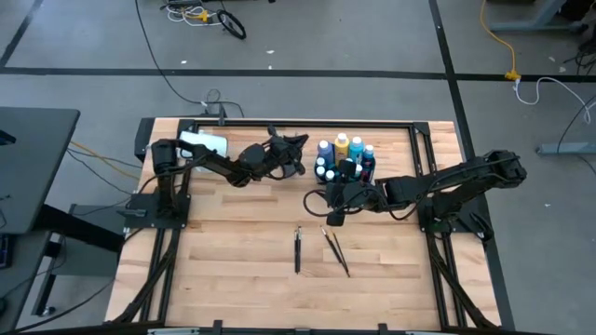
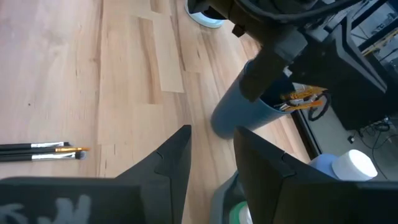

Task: Pick & Place Paint Supplies
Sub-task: Put the gold paint brush into the blue cup

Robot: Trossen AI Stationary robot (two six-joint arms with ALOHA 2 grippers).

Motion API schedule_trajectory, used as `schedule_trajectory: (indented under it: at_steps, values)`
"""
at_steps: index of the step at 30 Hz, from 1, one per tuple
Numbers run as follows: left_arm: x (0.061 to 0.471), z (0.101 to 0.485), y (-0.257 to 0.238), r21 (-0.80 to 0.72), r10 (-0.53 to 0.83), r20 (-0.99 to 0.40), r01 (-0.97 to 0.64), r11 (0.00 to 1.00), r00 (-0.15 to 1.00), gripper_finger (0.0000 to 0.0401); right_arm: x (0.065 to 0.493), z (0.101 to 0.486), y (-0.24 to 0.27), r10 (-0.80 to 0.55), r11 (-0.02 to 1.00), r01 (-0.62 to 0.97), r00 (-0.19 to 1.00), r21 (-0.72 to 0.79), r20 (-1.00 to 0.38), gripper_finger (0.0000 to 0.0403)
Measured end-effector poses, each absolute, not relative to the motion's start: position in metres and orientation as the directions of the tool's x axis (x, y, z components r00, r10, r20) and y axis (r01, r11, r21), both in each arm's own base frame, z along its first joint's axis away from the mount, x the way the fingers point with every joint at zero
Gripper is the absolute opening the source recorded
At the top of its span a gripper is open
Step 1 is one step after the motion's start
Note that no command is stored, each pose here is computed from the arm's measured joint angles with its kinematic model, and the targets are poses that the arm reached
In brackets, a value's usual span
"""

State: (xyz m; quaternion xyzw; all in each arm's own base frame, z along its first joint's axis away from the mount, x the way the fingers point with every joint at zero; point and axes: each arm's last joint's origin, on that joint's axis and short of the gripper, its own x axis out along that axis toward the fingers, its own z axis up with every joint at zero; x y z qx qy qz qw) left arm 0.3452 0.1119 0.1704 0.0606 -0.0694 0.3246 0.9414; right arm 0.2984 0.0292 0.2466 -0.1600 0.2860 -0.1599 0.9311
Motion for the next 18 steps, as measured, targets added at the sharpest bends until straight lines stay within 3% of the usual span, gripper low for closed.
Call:
schedule_trajectory:
  at_steps: [5, 9, 18]
  values:
    - [0.344, 0.173, 0.111, 0.094, 0.672, 0.184, -0.693, 0.715, 0.718, 0.0031, 0.299, 0.246, 0.03, -0.365, 0.913, 0.202, 0.793, -0.354, -0.489, 0.0125]
    - [0.344, 0.178, 0.107, 0.085, 0.667, 0.196, -0.69, 0.719, 0.719, 0.0032, 0.299, 0.246, 0.031, -0.317, 0.936, 0.18, 0.805, -0.303, -0.501, 0.0125]
    - [0.338, 0.231, 0.058, 0.165, 0.606, 0.308, -0.668, 0.726, 0.734, 0.0032, 0.299, 0.245, 0.035, -0.191, 0.981, 0.139, 0.824, -0.138, -0.533, 0.0125]
